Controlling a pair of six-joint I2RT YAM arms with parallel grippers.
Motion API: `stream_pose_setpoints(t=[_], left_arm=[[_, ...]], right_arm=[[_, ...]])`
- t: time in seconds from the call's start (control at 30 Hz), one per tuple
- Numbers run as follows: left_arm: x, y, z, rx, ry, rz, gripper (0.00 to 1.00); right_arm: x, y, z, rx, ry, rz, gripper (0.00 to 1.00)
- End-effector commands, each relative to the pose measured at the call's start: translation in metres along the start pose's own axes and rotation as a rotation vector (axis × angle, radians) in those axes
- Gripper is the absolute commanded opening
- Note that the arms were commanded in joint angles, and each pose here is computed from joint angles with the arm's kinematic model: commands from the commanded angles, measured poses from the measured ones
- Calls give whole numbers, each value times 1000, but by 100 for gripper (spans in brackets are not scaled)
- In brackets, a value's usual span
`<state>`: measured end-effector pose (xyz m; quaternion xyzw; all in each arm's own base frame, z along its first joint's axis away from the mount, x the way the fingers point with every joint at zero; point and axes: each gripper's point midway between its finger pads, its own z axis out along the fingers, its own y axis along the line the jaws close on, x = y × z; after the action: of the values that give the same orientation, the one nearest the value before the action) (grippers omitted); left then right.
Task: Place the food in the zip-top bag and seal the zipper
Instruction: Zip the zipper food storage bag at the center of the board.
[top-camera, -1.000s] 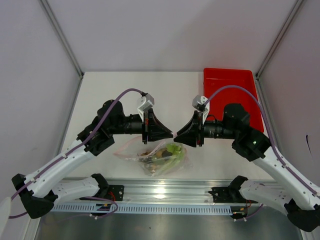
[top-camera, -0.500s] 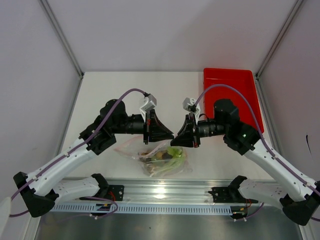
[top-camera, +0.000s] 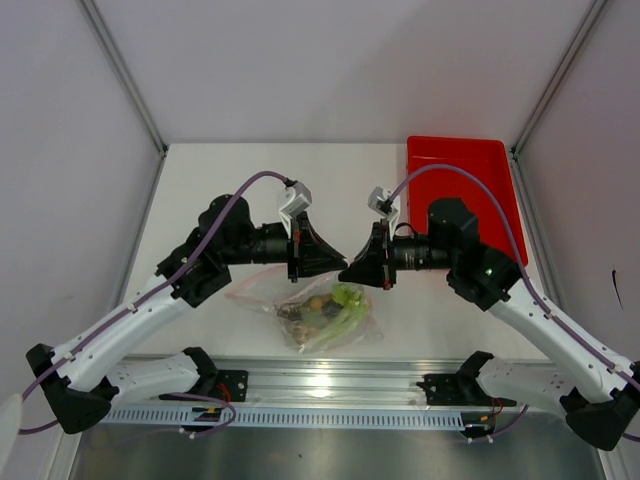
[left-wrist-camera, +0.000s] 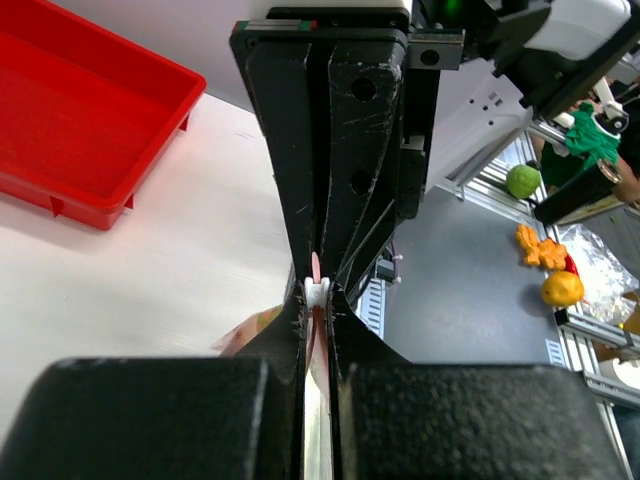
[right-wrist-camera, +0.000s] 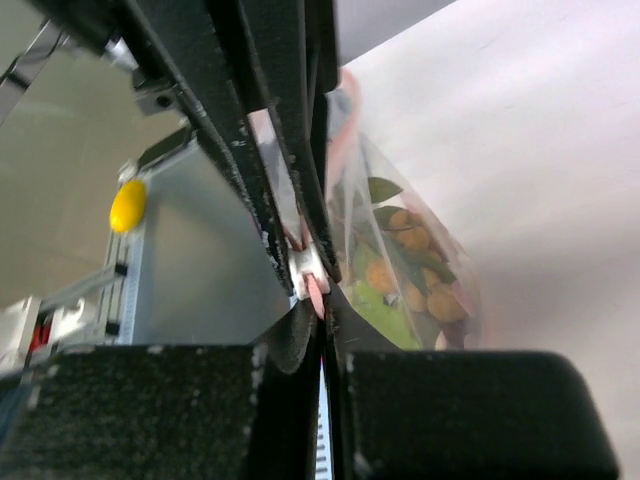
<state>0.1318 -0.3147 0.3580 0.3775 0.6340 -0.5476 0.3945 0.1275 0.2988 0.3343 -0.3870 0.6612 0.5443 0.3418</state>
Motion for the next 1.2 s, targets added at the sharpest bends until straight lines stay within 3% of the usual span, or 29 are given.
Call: stream_pose_setpoints(t=[0.0,0.1,0.4,0.53,1.03,1.17], left_arm=[[3,-2,1,-13,49,-51,1],[3,-1,1,-23,58,-68,0],[11,2,-3,-46,78,-74,6],[9,2,-5,-54,64,-56,8],[10,10,-32,-199,49,-21,11],[8,3,-37,-186,42,0,1]], right_arm=[[-61,-17,-12,213,-247,-14,0],[-74,-33,-26,346,-335,53,0],[-83,-31,-35,385,-450,149,0],[-75,-17,-21,275,-381,91,0],[-69,-18,-30,303,-409,152,0],[-67,-13,-26,268,-382,125,0]])
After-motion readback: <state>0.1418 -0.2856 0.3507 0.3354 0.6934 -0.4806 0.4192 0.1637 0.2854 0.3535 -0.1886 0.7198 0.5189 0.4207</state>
